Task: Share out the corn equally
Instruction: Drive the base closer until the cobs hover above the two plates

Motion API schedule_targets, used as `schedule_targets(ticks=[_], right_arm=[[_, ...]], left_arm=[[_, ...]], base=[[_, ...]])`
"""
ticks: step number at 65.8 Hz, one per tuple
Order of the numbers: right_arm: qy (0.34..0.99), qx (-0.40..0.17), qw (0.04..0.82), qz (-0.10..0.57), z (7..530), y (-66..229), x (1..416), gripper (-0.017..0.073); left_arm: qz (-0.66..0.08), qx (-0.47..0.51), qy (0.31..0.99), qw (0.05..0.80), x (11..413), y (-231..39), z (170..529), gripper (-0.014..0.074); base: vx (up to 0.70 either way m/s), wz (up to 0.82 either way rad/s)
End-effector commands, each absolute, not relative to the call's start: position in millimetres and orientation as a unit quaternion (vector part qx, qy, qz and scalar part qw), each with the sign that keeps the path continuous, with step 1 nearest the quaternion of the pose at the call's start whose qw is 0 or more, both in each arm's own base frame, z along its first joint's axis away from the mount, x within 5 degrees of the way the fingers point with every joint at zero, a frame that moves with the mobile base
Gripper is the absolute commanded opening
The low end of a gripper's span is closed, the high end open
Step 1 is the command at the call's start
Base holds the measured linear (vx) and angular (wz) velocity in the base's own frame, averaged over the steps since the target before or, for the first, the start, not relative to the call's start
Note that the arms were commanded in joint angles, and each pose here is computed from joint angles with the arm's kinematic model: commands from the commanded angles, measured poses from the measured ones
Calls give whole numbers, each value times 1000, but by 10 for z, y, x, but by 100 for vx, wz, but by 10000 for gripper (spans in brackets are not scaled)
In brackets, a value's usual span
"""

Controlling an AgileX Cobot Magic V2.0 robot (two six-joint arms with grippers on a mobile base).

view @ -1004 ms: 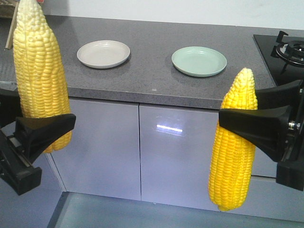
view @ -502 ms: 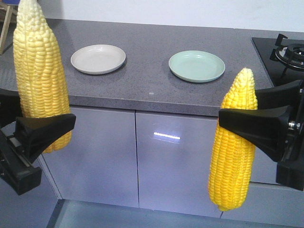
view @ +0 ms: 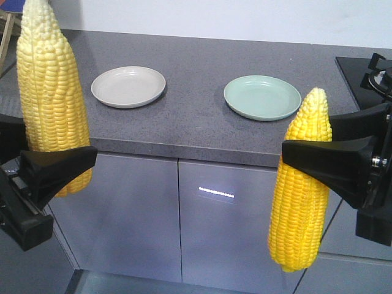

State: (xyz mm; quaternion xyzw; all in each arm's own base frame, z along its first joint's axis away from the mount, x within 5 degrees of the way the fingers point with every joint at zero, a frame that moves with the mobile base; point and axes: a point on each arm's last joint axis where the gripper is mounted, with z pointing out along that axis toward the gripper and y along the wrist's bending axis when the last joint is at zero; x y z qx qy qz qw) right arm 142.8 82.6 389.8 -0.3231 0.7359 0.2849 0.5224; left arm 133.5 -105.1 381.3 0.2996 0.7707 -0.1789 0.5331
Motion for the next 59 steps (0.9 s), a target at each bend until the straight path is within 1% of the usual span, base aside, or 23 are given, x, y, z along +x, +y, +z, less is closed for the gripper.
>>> schedule_targets(ticks=[1, 59], right_arm=[[719, -307, 551, 292, 4024, 816, 1415, 171], [719, -307, 551, 292, 4024, 816, 1415, 171]], left_arm=[[-194, 283, 742, 576, 1332, -1044, 3980, 291], [-194, 283, 742, 576, 1332, -1044, 3980, 291]], base=[[12, 3], [12, 2]])
